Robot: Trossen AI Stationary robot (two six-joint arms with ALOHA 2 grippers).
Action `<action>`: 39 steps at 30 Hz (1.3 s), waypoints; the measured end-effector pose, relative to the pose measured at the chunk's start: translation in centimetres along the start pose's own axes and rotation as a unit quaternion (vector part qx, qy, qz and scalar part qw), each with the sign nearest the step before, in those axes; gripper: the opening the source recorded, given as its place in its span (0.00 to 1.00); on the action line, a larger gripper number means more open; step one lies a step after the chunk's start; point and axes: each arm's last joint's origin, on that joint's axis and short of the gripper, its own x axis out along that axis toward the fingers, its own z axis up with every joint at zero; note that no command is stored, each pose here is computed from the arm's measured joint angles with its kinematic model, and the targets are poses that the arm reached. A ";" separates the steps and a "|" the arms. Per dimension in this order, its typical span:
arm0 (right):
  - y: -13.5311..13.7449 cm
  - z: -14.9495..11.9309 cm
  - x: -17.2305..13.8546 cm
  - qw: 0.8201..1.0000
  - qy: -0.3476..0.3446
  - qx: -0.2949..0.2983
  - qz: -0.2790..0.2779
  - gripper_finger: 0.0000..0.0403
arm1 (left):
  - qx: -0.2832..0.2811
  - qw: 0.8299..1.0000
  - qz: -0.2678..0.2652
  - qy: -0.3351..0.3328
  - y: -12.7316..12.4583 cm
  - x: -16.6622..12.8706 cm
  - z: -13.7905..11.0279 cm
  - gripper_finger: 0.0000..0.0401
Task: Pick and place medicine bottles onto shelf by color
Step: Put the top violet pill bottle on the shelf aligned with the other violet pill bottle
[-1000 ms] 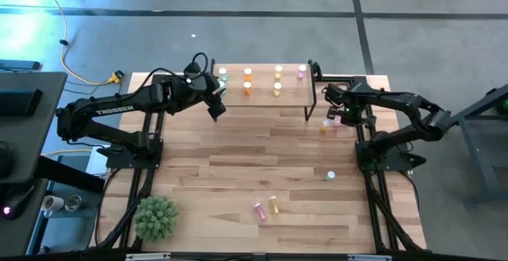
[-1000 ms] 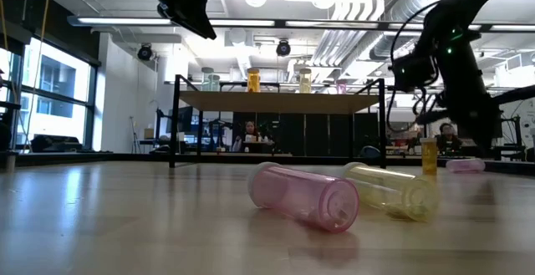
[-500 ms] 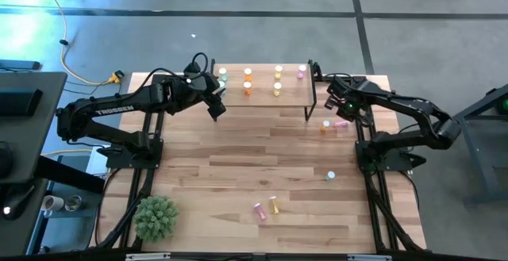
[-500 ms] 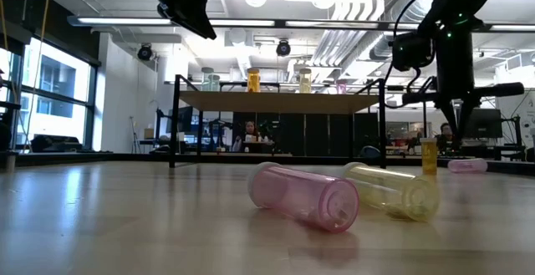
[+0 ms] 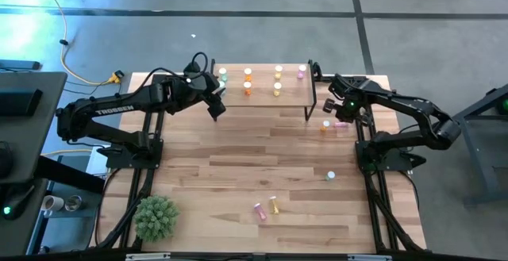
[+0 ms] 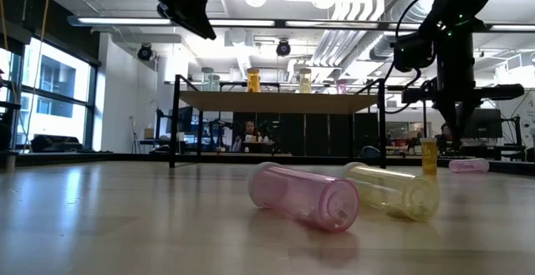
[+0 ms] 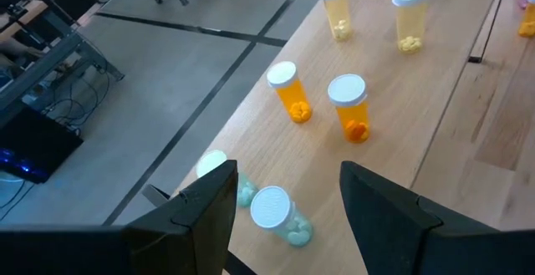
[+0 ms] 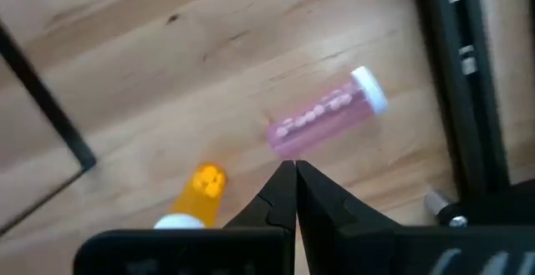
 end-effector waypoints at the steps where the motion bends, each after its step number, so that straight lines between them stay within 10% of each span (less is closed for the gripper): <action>1: -0.1 0.0 0.0 1.000 -0.002 0.012 -0.005 0.00 | -0.001 1.000 0.001 0.001 0.1 0.0 0.0 0.50; 17: 0.1 0.1 0.0 0.989 -0.010 0.148 0.001 0.33 | -0.033 0.993 0.107 0.020 3.0 1.1 -0.3 0.50; 39: 0.8 -0.9 0.5 0.916 -0.048 0.397 -0.008 0.35 | 0.017 0.990 0.129 0.049 5.1 1.9 -1.0 0.50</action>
